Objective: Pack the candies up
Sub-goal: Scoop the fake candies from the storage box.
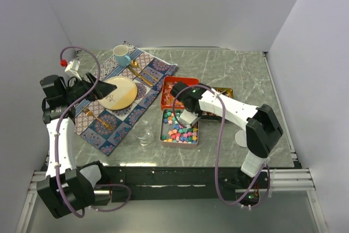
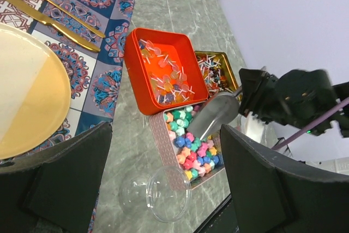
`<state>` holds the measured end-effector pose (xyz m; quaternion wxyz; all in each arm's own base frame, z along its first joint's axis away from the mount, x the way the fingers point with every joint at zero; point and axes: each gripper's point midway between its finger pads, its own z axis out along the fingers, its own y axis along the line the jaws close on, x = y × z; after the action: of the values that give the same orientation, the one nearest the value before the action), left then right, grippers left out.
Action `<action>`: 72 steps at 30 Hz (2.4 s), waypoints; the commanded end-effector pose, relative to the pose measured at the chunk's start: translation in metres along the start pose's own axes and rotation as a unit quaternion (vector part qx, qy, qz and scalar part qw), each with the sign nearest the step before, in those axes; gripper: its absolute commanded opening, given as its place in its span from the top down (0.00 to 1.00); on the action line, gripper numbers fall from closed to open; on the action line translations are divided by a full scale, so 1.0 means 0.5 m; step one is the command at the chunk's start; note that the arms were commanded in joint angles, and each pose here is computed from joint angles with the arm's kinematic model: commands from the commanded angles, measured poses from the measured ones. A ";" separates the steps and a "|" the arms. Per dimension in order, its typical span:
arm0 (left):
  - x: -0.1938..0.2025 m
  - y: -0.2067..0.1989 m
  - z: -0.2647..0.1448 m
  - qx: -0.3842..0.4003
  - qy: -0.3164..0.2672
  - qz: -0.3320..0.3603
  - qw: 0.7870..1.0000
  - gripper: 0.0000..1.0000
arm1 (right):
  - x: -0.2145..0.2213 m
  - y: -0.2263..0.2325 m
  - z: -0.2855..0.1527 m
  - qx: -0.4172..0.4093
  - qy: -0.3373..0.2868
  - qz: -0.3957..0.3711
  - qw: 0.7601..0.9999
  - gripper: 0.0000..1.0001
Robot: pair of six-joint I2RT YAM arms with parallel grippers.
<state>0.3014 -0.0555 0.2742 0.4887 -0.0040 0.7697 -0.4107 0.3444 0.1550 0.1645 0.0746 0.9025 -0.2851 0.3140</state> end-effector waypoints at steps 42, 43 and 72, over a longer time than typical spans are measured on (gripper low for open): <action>-0.045 0.079 0.037 -0.028 0.018 -0.013 0.999 0.15 | -0.220 -0.089 0.062 0.084 -0.230 0.291 0.925 1.00; -0.051 0.081 0.037 -0.030 0.017 -0.008 0.999 0.15 | -0.213 -0.085 0.065 0.085 -0.230 0.297 0.923 1.00; -0.074 0.136 0.028 -0.116 -0.043 0.011 0.992 0.17 | -0.012 -0.087 -0.122 0.157 -0.113 0.288 0.938 1.00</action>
<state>0.3585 -0.0106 0.2327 0.4708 -0.0713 0.8107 -0.3406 0.3279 0.2090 0.1970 -0.2293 0.7904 -0.5256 0.2157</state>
